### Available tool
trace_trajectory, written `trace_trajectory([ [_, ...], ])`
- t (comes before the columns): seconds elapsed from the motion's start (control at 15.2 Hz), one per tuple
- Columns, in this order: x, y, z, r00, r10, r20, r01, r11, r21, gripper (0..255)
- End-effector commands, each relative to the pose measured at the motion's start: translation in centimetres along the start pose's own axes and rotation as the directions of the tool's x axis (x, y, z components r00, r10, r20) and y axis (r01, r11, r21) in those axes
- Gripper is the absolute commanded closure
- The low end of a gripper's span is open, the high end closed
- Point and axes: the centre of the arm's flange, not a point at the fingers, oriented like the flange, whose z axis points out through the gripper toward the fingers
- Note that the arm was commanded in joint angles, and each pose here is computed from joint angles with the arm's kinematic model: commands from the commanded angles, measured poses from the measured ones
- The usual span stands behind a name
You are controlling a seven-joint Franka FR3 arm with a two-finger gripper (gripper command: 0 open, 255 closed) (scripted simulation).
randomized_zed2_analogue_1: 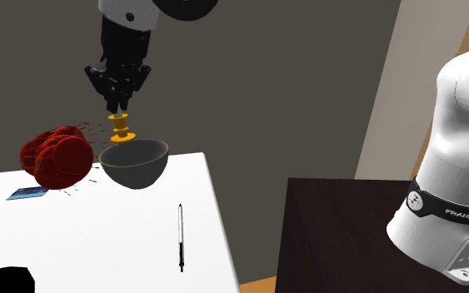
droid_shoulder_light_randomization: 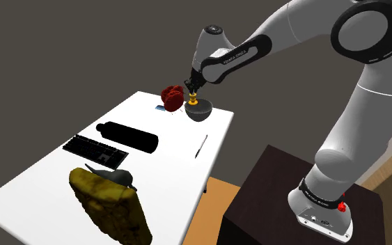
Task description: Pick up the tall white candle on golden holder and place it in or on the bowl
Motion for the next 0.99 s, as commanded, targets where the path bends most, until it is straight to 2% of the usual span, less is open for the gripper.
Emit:
trace_trajectory([
  [0.0, 1.4, 2.2, 0.6, 1.000, -0.002, 0.000, 0.002, 1.000, 0.000, 255],
  [0.4, 5.3, 8.0, 2.3, 1.000, -0.002, 0.000, 0.002, 1.000, 0.000, 255],
  [0.92, 3.6, 7.9, 6.2, 1.000, -0.002, 0.000, 0.002, 1.000, 0.000, 255],
])
